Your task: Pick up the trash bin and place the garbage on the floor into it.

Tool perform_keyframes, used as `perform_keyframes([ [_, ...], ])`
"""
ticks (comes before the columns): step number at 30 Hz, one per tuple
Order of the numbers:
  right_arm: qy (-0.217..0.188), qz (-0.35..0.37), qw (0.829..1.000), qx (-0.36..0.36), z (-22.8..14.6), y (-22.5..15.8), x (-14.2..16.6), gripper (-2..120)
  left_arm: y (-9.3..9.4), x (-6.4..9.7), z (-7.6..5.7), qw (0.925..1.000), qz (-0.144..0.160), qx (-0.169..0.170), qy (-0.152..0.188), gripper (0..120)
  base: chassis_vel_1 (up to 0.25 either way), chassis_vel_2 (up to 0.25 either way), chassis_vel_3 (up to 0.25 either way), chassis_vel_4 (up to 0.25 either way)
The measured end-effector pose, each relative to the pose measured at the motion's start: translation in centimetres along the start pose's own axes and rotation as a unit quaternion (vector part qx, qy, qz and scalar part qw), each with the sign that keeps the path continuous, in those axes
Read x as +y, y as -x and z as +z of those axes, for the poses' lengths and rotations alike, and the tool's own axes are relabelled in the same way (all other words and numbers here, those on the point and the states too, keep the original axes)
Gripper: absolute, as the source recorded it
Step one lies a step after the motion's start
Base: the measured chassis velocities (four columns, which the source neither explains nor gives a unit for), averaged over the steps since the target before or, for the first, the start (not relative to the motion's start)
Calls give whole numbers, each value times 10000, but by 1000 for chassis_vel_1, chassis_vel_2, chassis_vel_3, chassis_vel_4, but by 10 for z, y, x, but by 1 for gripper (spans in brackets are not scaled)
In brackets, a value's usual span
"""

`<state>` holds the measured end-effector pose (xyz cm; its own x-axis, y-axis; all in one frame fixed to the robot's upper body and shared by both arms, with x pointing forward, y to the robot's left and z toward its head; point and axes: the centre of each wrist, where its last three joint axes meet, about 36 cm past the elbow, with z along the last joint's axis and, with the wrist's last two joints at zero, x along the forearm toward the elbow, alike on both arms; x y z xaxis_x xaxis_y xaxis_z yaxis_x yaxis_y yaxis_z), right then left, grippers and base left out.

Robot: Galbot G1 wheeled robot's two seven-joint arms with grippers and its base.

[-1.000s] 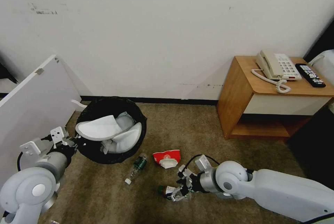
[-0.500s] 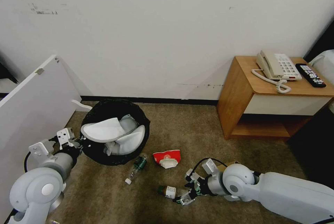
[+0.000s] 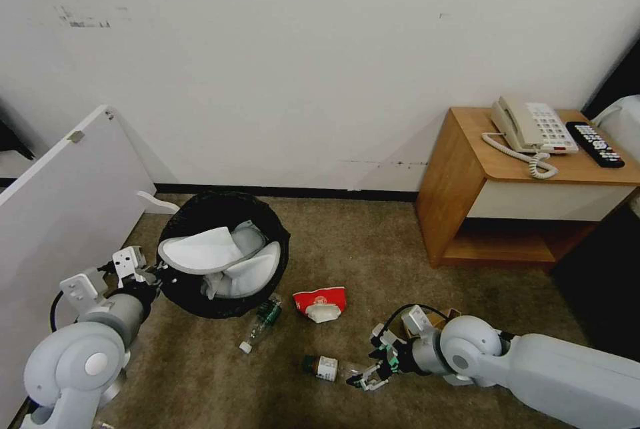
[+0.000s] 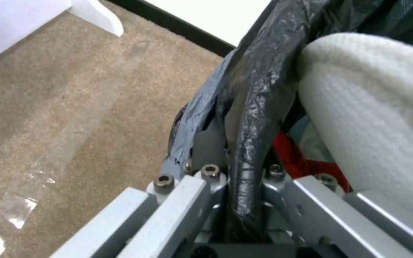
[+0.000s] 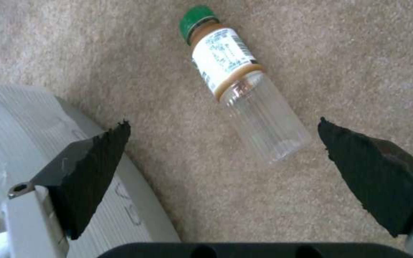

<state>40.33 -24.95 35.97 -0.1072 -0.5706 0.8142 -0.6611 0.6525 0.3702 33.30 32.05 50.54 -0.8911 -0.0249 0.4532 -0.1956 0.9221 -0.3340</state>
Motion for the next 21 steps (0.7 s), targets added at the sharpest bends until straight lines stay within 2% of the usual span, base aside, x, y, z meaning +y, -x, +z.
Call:
perform_keyframes([
  [12, 27, 74, 9999, 125, 3, 13, -24, 100, 8, -1, 5, 10000, 45, 50, -11, 1, 0, 0, 0, 0],
  [21, -330, -6, 9990, 301, -19, 40, -23, 100, 13, 2, 7, 10000, 37, 58, -44, 1, 0, 0, 0, 0],
])
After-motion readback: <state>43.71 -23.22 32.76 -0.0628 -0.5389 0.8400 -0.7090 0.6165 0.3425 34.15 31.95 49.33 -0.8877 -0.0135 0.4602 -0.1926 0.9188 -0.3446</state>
